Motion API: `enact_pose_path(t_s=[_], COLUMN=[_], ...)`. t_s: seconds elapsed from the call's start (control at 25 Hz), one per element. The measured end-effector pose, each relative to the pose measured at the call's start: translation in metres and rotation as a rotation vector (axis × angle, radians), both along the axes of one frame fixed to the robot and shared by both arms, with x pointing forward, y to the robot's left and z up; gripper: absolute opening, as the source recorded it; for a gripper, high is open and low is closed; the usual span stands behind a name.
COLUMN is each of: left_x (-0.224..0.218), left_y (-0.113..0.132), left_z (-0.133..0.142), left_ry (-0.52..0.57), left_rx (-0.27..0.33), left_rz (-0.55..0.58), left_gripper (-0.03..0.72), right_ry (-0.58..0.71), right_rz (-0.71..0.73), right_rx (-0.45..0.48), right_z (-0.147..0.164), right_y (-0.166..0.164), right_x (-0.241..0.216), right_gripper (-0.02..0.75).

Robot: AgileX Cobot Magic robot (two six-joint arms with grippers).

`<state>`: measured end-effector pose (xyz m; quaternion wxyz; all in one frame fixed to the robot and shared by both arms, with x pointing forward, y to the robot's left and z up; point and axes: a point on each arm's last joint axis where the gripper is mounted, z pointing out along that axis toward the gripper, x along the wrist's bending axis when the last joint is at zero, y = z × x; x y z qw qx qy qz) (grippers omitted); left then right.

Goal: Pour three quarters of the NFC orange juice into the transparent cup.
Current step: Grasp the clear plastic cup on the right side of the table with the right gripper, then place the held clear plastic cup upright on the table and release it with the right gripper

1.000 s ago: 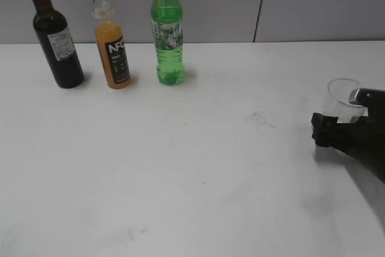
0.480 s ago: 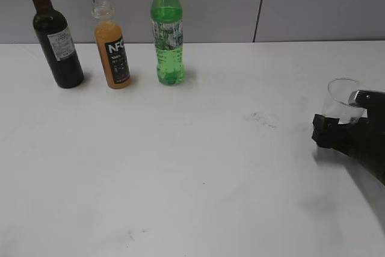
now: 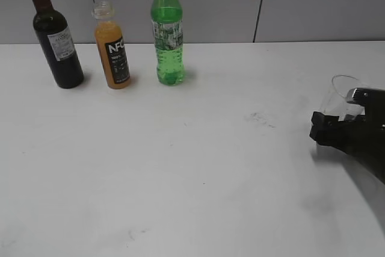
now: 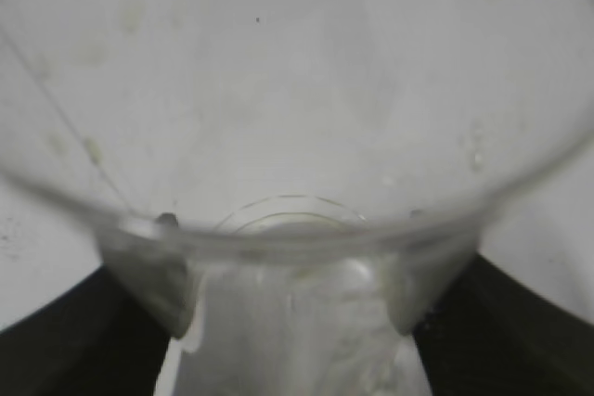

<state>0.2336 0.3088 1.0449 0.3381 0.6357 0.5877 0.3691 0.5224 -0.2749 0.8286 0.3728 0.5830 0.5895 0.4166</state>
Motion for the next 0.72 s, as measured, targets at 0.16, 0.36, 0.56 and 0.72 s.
enact_pose_path(t_s=[0.16, 0.36, 0.56, 0.72], left_x=[0.0, 0.0, 0.0, 0.0], left_y=[0.0, 0.0, 0.0, 0.0], left_z=[0.0, 0.0, 0.0, 0.0], left_ry=[0.0, 0.0, 0.0, 0.0], left_rx=[0.0, 0.0, 0.0, 0.0], left_rz=[0.0, 0.0, 0.0, 0.0], left_gripper=[0.237, 0.237, 0.237, 0.237], right_ry=[-0.002, -0.054, -0.132, -0.217], right_rz=[0.094, 0.311, 0.542, 0.787], right_rx=[-0.005, -0.052, -0.082, -0.105], right_z=[0.0, 0.012, 0.025, 0.034], right_y=[0.008, 0.024, 0.042, 0.06], right_x=[-0.001, -0.003, -0.001, 0.007], right_gripper=[0.534, 0.534, 0.534, 0.534])
